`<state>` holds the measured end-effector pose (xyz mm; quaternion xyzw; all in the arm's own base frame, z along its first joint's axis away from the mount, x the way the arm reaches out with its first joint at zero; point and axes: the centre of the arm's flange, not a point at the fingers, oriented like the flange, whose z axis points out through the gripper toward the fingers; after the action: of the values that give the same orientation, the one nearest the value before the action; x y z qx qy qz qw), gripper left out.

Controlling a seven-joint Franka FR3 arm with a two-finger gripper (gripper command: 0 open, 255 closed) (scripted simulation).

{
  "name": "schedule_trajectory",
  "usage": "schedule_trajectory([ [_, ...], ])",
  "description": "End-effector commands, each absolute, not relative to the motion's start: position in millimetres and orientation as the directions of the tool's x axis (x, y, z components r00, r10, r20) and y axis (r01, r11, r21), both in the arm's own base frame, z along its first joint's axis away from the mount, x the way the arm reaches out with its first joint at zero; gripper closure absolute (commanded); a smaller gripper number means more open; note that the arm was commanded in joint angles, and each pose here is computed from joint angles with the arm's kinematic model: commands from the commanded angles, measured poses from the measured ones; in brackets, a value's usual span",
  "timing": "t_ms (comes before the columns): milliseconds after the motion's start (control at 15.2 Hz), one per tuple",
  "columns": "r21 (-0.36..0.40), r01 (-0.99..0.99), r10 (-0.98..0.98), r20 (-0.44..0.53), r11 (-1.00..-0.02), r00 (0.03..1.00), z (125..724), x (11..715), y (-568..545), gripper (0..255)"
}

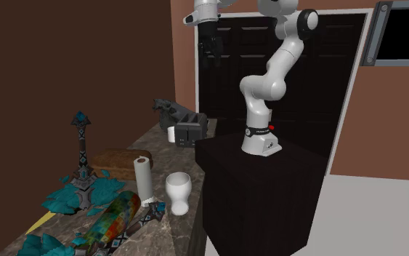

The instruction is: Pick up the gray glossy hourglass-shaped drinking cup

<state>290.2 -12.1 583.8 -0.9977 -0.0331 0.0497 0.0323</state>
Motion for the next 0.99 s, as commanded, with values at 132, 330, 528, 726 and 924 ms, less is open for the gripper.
schedule_trajectory([
  [132,-0.059,0.054,0.060,-0.097,-0.997,0.994,560.3,300.7,-5.8,0],
  [330,-0.046,0.042,0.046,-0.096,-0.998,0.994,525.0,316.5,3.0,0],
  [528,-0.034,0.029,0.032,-0.095,-0.999,0.995,489.6,332.5,11.3,0],
  [726,-0.021,0.016,0.018,-0.094,-1.000,0.995,454.1,348.7,18.8,0],
  [924,-0.008,0.003,0.004,-0.093,-1.000,0.996,418.5,364.9,25.7,0],
])
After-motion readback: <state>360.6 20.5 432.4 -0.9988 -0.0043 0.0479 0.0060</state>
